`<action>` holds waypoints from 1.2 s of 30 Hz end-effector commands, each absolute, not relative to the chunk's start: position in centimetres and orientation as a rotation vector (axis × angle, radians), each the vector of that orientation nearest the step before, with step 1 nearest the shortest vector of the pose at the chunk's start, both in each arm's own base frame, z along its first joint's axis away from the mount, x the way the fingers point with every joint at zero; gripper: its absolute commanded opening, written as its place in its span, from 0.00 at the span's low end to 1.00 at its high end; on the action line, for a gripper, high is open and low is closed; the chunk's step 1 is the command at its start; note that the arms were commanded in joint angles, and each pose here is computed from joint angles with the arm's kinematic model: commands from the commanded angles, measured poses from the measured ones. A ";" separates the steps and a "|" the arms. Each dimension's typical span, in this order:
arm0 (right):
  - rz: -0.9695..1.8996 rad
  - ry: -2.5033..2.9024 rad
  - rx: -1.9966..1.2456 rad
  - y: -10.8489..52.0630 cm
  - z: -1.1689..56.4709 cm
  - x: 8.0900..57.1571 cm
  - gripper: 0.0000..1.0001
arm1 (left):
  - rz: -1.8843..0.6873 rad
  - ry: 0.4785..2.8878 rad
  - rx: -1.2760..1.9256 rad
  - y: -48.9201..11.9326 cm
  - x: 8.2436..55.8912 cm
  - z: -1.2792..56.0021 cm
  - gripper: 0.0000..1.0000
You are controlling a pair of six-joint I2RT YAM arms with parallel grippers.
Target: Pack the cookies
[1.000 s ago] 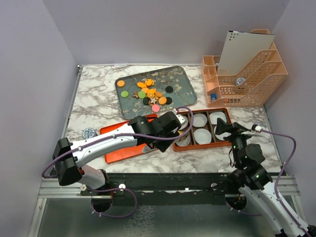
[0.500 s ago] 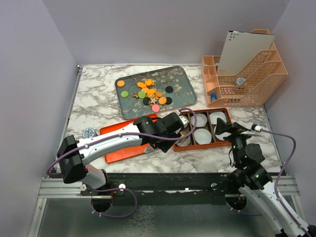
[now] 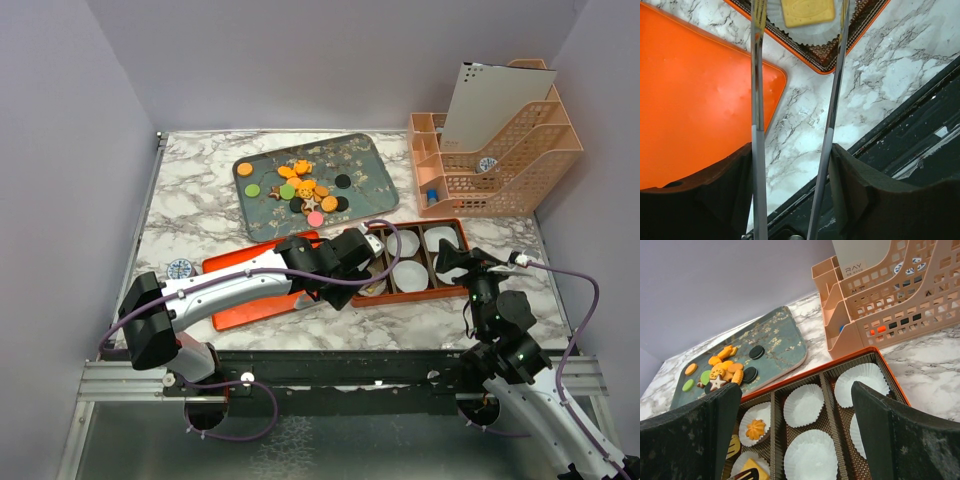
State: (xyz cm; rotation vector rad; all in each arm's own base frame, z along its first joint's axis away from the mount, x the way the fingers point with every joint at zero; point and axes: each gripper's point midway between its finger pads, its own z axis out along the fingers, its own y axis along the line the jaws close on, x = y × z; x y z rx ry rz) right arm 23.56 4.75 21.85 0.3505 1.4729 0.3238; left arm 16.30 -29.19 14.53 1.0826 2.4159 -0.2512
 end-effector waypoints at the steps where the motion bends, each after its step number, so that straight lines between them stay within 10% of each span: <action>1: 0.314 1.474 0.361 4.6 21.7 23.6 1.00 | -0.218 2.381 1.082 -29.3 16.9 14.5 0.63; 36: 0.316 1.473 0.360 4.6 21.8 23.6 1.00 | 0.024 2.357 0.350 -17.2 30.5 21.2 0.51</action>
